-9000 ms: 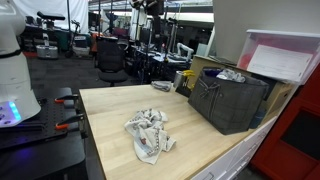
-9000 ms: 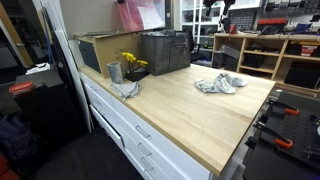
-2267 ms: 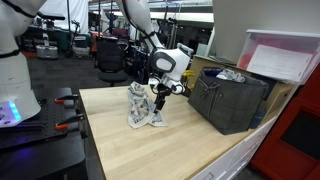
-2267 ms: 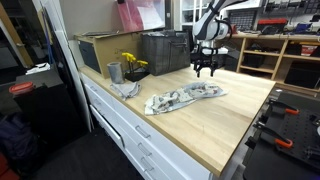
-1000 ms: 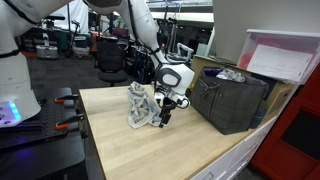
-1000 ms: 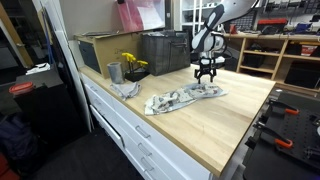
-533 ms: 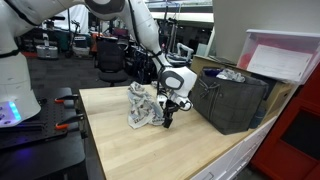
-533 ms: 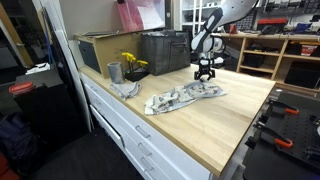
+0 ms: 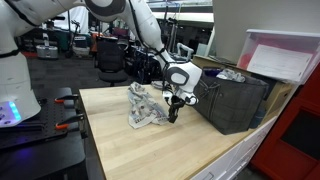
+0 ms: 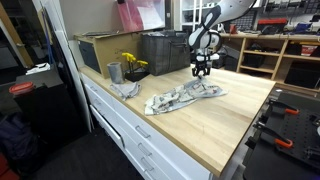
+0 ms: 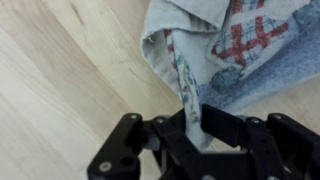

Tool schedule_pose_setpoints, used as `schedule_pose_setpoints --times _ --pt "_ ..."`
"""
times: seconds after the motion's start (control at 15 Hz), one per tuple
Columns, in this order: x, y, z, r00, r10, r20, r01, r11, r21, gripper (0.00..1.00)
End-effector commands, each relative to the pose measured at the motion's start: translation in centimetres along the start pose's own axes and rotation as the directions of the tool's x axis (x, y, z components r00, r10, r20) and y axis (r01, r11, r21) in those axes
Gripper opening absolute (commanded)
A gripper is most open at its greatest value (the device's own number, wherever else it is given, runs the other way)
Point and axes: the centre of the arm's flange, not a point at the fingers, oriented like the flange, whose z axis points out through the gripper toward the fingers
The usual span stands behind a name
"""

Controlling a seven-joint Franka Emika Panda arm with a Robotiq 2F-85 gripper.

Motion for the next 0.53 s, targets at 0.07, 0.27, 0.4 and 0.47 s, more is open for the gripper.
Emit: schedule_pose_setpoints --times 0.07,0.27,0.4,0.47 --pt "3.4 -0.7 -2.2 0.996 0.034 -0.083 -0.040 0.997 -0.062 0.02" --pt "5.2 -0.6 -3.6 0.981 0.047 -0.186 -0.074 0.987 -0.140 0.02" --pt "6.0 -0.7 -4.3 0.969 0.062 -0.241 -0.105 0.980 -0.172 0.02" --pt "6.1 -0.8 -4.6 0.962 0.072 -0.262 -0.122 0.976 -0.181 0.14"
